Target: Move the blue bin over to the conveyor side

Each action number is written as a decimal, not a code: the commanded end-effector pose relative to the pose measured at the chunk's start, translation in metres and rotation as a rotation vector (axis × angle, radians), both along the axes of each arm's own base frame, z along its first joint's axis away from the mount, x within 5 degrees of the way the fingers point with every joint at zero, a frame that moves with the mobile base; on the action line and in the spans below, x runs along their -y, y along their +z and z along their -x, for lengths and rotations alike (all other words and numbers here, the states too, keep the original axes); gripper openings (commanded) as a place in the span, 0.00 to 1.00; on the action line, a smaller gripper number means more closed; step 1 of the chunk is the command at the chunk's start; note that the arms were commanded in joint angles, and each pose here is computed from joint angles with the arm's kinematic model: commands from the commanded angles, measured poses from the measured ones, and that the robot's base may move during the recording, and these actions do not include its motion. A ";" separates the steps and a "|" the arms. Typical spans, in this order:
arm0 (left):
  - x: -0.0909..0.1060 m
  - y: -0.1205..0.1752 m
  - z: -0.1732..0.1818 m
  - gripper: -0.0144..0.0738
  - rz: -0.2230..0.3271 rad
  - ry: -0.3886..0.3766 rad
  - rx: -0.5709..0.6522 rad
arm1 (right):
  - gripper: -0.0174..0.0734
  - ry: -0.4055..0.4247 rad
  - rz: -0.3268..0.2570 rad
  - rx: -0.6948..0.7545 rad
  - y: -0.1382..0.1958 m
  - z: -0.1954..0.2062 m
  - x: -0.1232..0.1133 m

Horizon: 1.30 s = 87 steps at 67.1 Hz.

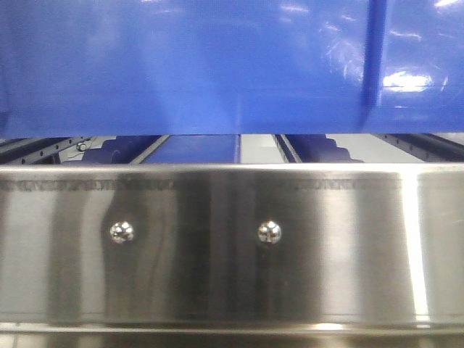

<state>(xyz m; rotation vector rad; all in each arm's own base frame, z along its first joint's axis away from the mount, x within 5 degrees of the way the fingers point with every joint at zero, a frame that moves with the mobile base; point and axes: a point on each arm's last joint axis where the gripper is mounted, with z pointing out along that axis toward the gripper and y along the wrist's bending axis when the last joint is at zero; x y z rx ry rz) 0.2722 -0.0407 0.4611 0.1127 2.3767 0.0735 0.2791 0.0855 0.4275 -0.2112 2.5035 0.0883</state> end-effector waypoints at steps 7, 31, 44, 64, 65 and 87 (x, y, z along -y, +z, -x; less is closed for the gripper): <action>0.001 0.000 -0.002 0.82 0.010 0.004 0.008 | 0.80 -0.028 -0.003 0.004 -0.003 -0.004 0.000; 0.002 -0.001 -0.004 0.82 0.012 0.007 0.004 | 0.80 -0.055 -0.023 0.000 -0.003 -0.004 0.000; -0.007 -0.001 -0.005 0.82 0.022 0.039 0.002 | 0.80 -0.055 -0.023 0.000 -0.003 -0.004 0.000; -0.020 -0.008 -0.014 0.82 0.059 0.071 -0.028 | 0.80 -0.055 -0.023 0.000 -0.003 -0.004 0.000; -0.020 -0.009 -0.015 0.82 0.063 0.069 -0.032 | 0.80 -0.055 -0.023 0.000 -0.003 -0.004 0.000; -0.014 -0.027 -0.034 0.82 0.087 0.044 -0.098 | 0.80 -0.055 -0.023 0.000 -0.003 -0.004 0.000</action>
